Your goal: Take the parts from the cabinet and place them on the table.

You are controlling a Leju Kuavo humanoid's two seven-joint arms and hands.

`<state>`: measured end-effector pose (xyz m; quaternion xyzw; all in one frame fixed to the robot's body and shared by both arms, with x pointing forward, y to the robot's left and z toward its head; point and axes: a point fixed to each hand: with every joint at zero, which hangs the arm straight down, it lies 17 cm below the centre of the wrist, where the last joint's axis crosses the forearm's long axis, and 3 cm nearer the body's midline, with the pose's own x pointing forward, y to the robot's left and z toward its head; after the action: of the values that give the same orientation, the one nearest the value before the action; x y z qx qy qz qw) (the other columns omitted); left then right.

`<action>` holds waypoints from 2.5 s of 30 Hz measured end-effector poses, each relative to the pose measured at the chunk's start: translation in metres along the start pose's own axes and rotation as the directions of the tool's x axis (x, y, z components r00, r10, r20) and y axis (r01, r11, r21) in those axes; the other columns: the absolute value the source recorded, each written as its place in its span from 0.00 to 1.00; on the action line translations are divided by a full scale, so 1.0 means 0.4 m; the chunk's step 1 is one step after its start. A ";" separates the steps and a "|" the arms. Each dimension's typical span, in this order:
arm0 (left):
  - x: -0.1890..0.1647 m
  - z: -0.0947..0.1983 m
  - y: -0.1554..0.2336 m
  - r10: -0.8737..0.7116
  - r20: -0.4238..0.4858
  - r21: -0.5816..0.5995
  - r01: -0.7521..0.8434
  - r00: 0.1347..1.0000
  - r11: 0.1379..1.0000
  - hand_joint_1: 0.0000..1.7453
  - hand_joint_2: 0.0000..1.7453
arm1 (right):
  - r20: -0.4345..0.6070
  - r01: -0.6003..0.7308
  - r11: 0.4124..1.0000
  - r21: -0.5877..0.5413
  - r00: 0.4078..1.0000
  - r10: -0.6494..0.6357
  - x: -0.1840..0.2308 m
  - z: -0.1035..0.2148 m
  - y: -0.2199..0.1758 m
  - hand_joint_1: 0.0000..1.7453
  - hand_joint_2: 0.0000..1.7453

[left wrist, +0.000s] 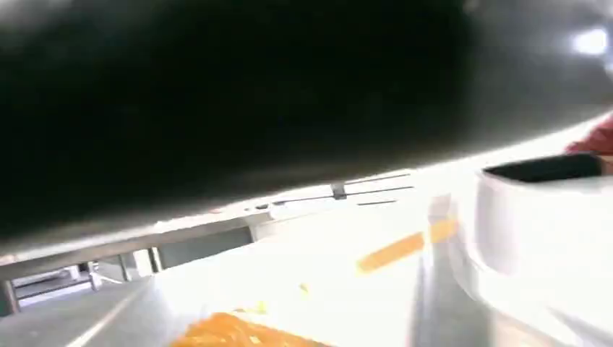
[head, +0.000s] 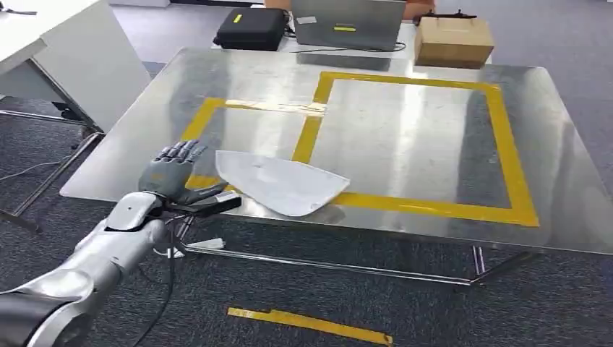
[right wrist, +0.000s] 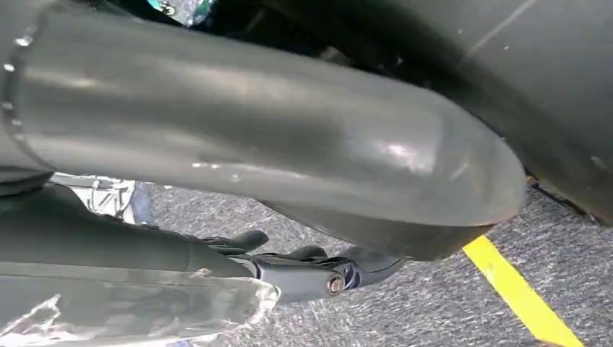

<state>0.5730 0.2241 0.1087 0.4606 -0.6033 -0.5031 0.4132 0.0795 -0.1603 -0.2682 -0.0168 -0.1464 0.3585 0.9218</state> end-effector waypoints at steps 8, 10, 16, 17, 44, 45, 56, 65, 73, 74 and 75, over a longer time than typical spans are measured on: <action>-0.131 0.002 0.053 0.003 -0.078 0.051 0.001 0.997 0.999 0.00 0.00 | 0.010 -0.041 0.999 -0.034 0.999 0.042 0.002 -0.002 -0.016 0.00 0.00; -0.179 0.009 0.067 -0.001 -0.103 0.062 0.007 0.995 0.998 0.00 0.00 | 0.010 -0.044 0.998 -0.037 0.999 0.044 0.002 -0.002 -0.017 0.00 0.00; -0.279 0.035 0.085 -0.010 -0.162 0.077 0.023 0.987 0.997 0.00 0.00 | 0.013 -0.050 0.998 -0.042 0.999 0.050 0.005 -0.003 -0.022 0.00 0.00; -0.286 0.043 0.079 -0.011 -0.168 0.071 0.023 0.986 0.997 0.00 0.00 | 0.012 -0.050 0.998 -0.043 0.999 0.051 0.003 -0.003 -0.021 0.00 0.00; -0.512 0.249 -0.031 -0.088 -0.328 -0.040 0.079 0.941 0.996 0.00 0.00 | -0.010 -0.090 0.994 -0.059 0.996 0.090 -0.007 -0.005 -0.038 0.00 0.00; -0.520 0.253 -0.030 -0.088 -0.338 -0.038 0.079 0.937 0.996 0.00 0.00 | -0.010 -0.090 0.994 -0.059 0.996 0.089 -0.007 -0.005 -0.038 0.00 0.00; -0.553 0.425 -0.165 -0.079 -0.415 -0.128 0.027 0.907 0.991 0.00 0.00 | -0.021 -0.074 0.996 -0.055 0.997 0.073 -0.016 -0.004 -0.033 0.00 0.00; -0.538 0.649 -0.340 -0.053 -0.507 -0.264 -0.096 0.860 0.960 0.00 0.00 | -0.046 -0.047 0.997 -0.060 0.998 0.045 -0.030 -0.004 -0.035 0.00 0.00; -0.365 0.845 -0.524 0.069 -0.611 -0.338 -0.339 0.789 0.878 0.00 0.00 | -0.060 -0.001 0.996 -0.087 0.998 -0.004 -0.030 -0.007 -0.057 0.00 0.00; -0.340 0.885 -0.551 0.085 -0.634 -0.350 -0.384 0.769 0.854 0.00 0.00 | -0.063 0.003 0.996 -0.089 0.998 -0.009 -0.029 -0.007 -0.058 0.00 0.00; -0.309 0.912 -0.573 0.108 -0.656 -0.350 -0.428 0.747 0.833 0.00 0.00 | -0.066 0.005 0.996 -0.091 0.998 -0.011 -0.031 -0.007 -0.058 0.00 0.00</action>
<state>0.2831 0.4107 -0.1774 0.3860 -0.3540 -0.3923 0.7562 0.0866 -0.1857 -0.2707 -0.0698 -0.1320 0.3468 0.9260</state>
